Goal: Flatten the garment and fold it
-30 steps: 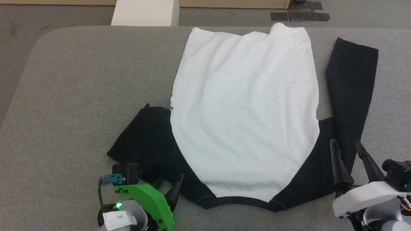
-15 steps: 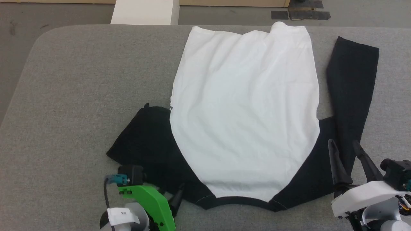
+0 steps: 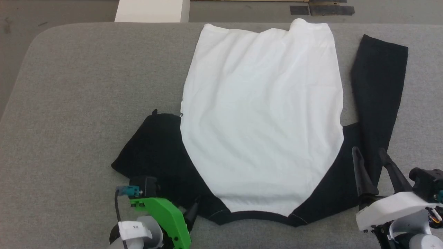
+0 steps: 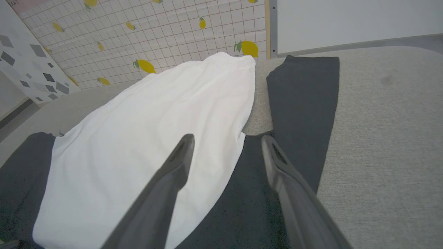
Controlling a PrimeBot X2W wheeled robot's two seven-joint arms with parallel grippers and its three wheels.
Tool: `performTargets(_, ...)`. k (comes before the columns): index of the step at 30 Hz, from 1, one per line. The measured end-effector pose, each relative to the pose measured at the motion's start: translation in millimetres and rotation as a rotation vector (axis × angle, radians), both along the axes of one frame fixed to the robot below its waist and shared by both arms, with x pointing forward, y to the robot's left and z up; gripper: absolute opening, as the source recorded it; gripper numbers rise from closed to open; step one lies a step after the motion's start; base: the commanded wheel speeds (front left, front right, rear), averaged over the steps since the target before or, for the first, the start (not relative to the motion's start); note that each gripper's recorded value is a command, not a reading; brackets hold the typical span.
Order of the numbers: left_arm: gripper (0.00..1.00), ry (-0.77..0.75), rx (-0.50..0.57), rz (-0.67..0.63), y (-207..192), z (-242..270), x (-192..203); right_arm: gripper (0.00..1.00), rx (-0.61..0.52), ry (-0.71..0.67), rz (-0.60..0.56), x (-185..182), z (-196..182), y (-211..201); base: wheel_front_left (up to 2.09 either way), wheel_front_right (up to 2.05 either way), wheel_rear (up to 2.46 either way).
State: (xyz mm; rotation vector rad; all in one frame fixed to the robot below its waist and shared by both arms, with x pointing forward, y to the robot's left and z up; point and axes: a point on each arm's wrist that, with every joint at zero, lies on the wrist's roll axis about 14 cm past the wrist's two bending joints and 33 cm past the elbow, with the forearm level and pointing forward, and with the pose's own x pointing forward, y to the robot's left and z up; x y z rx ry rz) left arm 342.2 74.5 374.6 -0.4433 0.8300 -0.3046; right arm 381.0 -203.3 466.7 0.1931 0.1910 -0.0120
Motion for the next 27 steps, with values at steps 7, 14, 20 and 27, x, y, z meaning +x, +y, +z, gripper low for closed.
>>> performTargets(7, 1.0, 0.025, 0.044, -0.002, -1, -5, 4, 1.0, -0.002, -0.005, -0.025, -2, 2, -8, 0.0, 0.0, 0.0)
performTargets(14, 1.0, -0.001, 0.045, 0.024, 7, 7, 0, 1.0, -0.006, -0.027, -0.039, -2, 9, -14, 0.0, 0.0, 0.0)
performTargets(20, 1.0, 0.021, 0.086, 0.052, 28, 10, -22, 1.0, -0.003, -0.048, -0.017, 2, 16, -7, 0.0, 0.0, 0.0)
performTargets(27, 1.0, -0.006, 0.041, 0.065, 21, 10, -20, 1.0, 0.002, -0.044, 0.01, 6, 15, 3, 0.0, 0.0, 0.0)
